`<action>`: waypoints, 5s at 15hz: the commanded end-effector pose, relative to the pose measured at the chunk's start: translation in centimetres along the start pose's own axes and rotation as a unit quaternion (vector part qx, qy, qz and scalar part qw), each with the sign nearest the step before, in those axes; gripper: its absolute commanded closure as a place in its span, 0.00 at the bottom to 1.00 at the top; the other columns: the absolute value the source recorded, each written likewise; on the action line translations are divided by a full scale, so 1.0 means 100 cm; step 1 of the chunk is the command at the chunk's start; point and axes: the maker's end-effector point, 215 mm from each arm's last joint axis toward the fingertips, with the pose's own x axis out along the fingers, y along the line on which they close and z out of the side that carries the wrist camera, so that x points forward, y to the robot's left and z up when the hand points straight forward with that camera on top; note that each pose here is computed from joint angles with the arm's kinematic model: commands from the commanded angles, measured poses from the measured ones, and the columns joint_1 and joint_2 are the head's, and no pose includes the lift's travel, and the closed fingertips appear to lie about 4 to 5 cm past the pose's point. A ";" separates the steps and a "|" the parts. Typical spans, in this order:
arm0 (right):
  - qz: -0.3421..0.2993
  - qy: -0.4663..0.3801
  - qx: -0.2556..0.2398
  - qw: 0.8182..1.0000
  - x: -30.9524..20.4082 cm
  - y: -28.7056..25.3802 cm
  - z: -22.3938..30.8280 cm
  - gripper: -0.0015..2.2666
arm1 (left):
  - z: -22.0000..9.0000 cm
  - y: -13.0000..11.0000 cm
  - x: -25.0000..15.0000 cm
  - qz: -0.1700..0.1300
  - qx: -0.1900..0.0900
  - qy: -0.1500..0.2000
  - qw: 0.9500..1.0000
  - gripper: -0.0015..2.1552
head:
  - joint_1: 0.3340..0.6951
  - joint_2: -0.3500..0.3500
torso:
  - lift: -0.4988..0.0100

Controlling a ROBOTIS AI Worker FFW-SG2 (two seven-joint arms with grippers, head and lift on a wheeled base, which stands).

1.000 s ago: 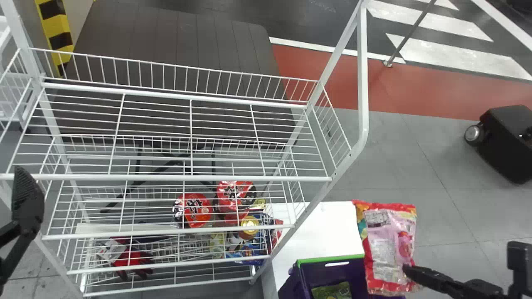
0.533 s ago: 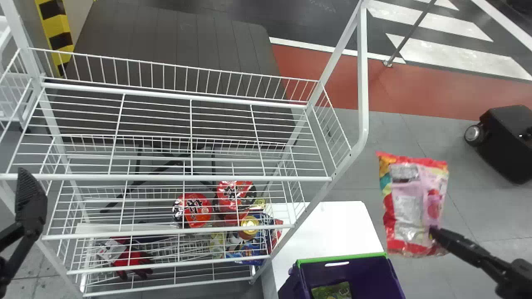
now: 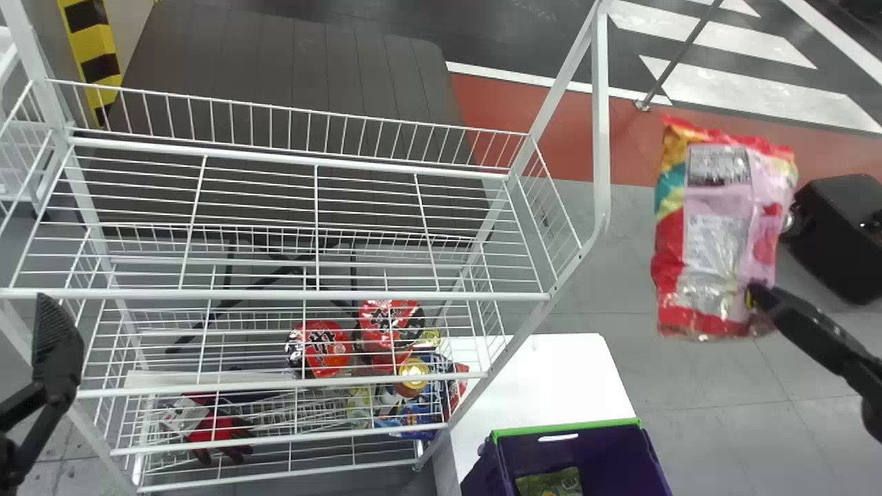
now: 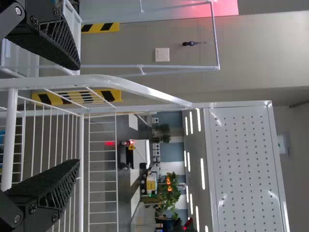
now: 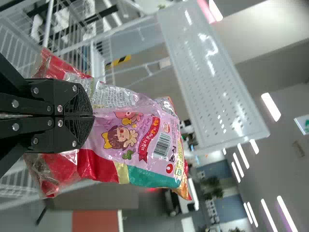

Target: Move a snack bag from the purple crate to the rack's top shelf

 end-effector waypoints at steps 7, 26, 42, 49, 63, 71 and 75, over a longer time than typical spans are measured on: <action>0.162 -0.014 -0.070 0.984 0.243 0.136 -0.052 0.81 | -0.002 -0.003 -0.004 -0.002 -0.006 0.002 1.000 0.07 | 1.00 0.34 | 0.96; 0.137 -0.095 -0.151 0.974 0.451 0.230 -0.176 0.81 | -0.024 0.018 0.003 -0.019 -0.027 -0.005 0.999 0.07 | 1.00 0.96 | 0.96; 0.094 -0.032 -0.171 0.980 0.477 0.167 -0.233 0.72 | -0.019 0.024 -0.002 -0.016 -0.033 -0.026 0.999 0.07 | 1.00 0.91 | 0.96; 0.082 -0.006 -0.156 0.984 0.479 0.153 -0.249 0.48 | -0.011 0.034 -0.013 -0.008 -0.032 -0.043 0.999 0.07 | 1.00 0.92 | 0.96; 0.091 -0.025 -0.132 0.987 0.454 0.194 -0.243 0.04 | -0.020 0.035 -0.011 -0.006 -0.035 -0.035 0.999 0.07 | 1.00 0.95 | 0.96; 0.074 -0.121 -0.118 0.983 0.411 0.221 -0.156 0.04 | -0.001 0.026 -0.013 -0.014 -0.045 -0.046 0.998 0.07 | 1.00 0.97 | 0.96; -0.003 -0.074 -0.165 0.984 0.334 0.141 -0.139 0.04 | 0.005 0.013 -0.009 -0.027 -0.050 -0.033 0.998 0.07 | 1.00 0.87 | 0.96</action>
